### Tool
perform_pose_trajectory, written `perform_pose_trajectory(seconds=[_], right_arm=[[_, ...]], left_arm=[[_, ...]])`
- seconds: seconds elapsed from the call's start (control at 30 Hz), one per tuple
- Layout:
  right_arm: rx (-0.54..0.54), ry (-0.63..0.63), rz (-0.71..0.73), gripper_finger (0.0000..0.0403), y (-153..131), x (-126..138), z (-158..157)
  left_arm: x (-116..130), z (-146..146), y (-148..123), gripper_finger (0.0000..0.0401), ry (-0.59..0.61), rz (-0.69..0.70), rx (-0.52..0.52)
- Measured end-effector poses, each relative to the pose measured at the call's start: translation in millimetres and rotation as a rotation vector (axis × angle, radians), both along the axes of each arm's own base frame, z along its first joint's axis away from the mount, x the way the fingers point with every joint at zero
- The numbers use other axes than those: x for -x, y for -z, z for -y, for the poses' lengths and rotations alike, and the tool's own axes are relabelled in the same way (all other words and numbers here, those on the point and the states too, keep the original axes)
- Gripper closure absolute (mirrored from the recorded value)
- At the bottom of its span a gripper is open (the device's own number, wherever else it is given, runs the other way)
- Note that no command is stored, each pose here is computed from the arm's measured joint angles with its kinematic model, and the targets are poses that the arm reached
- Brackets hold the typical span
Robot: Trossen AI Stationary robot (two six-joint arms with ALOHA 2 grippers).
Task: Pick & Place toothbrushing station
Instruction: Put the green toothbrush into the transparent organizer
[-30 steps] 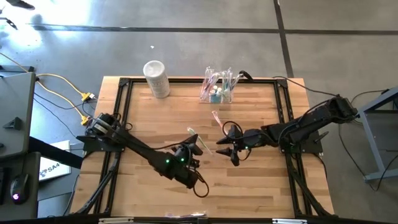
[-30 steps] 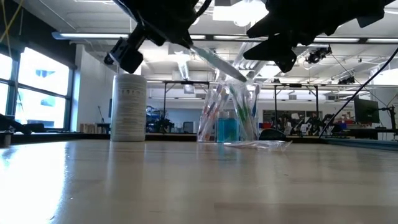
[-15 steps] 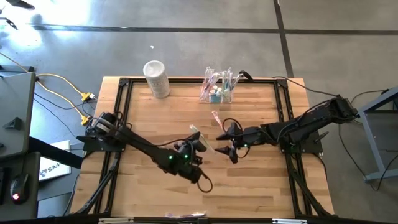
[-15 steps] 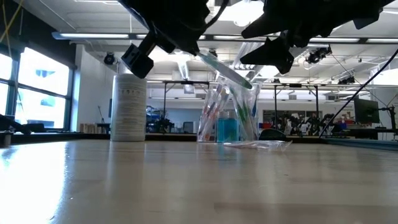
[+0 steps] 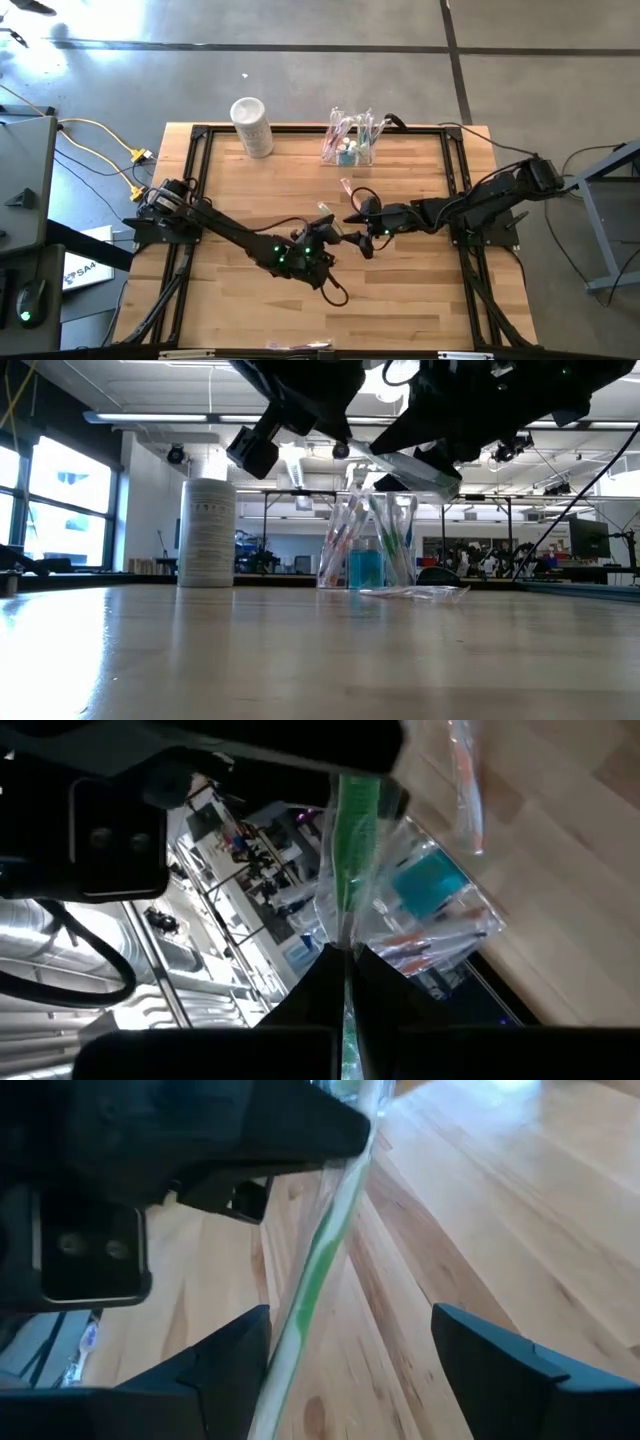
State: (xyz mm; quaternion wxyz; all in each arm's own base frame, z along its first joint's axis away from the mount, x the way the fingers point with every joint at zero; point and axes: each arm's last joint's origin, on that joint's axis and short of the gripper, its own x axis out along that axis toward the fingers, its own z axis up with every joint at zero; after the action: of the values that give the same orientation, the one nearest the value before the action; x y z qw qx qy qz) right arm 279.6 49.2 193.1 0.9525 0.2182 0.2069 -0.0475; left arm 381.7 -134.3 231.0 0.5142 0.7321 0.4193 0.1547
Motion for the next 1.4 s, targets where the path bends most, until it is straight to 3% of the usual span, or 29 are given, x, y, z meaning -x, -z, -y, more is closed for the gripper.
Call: perform_pose_trajectory(seconds=[0.17, 0.3, 0.43, 0.57, 0.63, 0.93, 1.0, 1.2, 1.3, 1.4], right_arm=[[0.003, 0.000, -0.011, 0.0134, 3, -1, 1], [0.010, -0.010, -0.012, 0.0169, 3, -1, 0], [0.012, -0.051, -0.014, 0.0246, 3, -1, 0], [0.036, -0.064, -0.015, 0.0355, 3, -1, 1], [0.046, -0.052, -0.027, 0.0384, 4, -1, 2], [0.048, -0.051, -0.026, 0.0385, 4, -1, 2], [0.049, -0.055, -0.022, 0.0385, 4, -1, 1], [0.052, -0.056, -0.016, 0.0385, 3, -1, 1], [0.059, -0.055, -0.035, 0.0385, 5, 0, 2], [0.090, -0.021, -0.081, 0.0386, 5, 4, 6]], left_arm=[[-2, 1, -2, 0.0401, 0.020, 0.005, 0.004], [-2, 1, -2, 0.0401, 0.028, 0.004, 0.009], [-2, 1, -2, 0.0401, 0.029, 0.002, 0.008], [-2, 1, -2, 0.0401, 0.028, 0.002, 0.007], [-2, 1, -2, 0.0400, 0.029, 0.004, 0.008], [-3, 5, -3, 0.0383, 0.079, 0.008, 0.050], [-3, 6, -3, 0.0363, 0.086, 0.017, 0.059], [-6, 16, -15, 0.0275, 0.098, 0.224, 0.177], [-2, 21, -16, 0.0226, 0.072, 0.239, 0.155], [3, 24, -18, 0.0187, -0.053, 0.284, 0.074]])
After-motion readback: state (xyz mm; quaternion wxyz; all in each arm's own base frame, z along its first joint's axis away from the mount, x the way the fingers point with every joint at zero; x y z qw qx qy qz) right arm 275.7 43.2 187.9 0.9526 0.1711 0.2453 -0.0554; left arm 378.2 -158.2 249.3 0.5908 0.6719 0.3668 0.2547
